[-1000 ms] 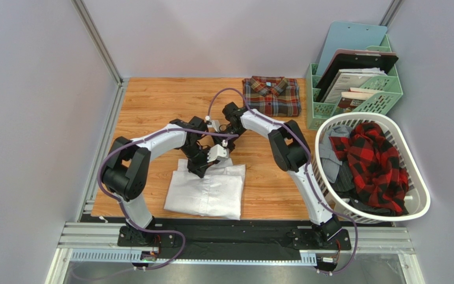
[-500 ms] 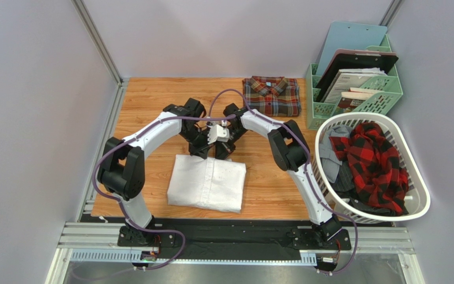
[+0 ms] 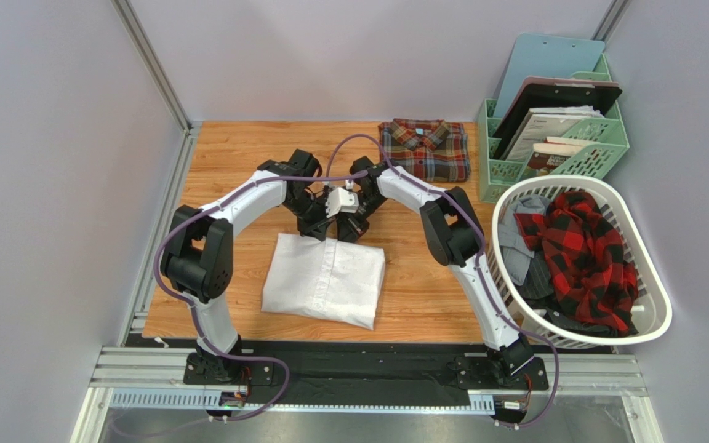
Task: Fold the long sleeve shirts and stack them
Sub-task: Fold the shirt
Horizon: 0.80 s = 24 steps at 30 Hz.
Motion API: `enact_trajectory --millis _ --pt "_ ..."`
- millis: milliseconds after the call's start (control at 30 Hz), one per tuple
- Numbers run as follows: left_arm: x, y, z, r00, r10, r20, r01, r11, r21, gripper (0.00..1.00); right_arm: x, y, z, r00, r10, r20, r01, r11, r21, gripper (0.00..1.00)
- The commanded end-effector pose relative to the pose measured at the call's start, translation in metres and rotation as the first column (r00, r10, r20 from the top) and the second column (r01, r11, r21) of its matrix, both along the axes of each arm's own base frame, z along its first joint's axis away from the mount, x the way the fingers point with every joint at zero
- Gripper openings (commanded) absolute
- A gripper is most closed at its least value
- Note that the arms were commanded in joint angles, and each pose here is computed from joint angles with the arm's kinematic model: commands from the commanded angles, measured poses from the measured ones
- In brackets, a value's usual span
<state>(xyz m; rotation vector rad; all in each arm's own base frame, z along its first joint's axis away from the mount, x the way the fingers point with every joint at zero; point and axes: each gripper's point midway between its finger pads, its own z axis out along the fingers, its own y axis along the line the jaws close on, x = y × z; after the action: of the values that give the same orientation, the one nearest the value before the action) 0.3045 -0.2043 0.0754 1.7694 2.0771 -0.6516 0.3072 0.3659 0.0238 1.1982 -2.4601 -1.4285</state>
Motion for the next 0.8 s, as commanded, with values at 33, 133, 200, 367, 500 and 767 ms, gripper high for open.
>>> enact_trajectory --millis 33,133,200,367,500,767 --pt "0.026 0.004 0.026 0.997 0.078 0.029 -0.076 0.995 -0.066 0.16 0.055 -0.024 0.034 0.983 -0.038 0.181 0.04 0.999 -0.007 0.28" --pt "0.023 0.026 0.034 0.992 0.123 -0.036 -0.125 0.99 -0.071 0.35 0.074 -0.053 0.057 0.968 -0.086 0.238 0.095 0.995 -0.026 0.42" --pt "0.017 0.038 0.039 0.984 0.159 -0.084 -0.164 0.984 -0.062 0.43 0.078 -0.071 0.068 0.964 -0.118 0.238 0.128 0.991 -0.025 0.53" --pt "0.013 0.061 0.037 0.949 0.245 -0.199 -0.259 0.965 -0.048 0.6 0.036 -0.093 0.09 0.977 -0.113 0.181 0.118 0.993 -0.012 0.67" --pt "0.02 0.069 0.022 0.923 0.29 -0.252 -0.3 0.954 0.002 0.6 0.003 -0.097 0.081 0.988 -0.075 0.133 0.084 0.995 -0.06 0.7" --pt "0.007 0.074 -0.003 0.877 0.327 -0.352 -0.322 0.944 0.074 0.6 -0.014 -0.098 0.064 0.993 -0.038 0.108 0.049 0.994 -0.097 0.69"
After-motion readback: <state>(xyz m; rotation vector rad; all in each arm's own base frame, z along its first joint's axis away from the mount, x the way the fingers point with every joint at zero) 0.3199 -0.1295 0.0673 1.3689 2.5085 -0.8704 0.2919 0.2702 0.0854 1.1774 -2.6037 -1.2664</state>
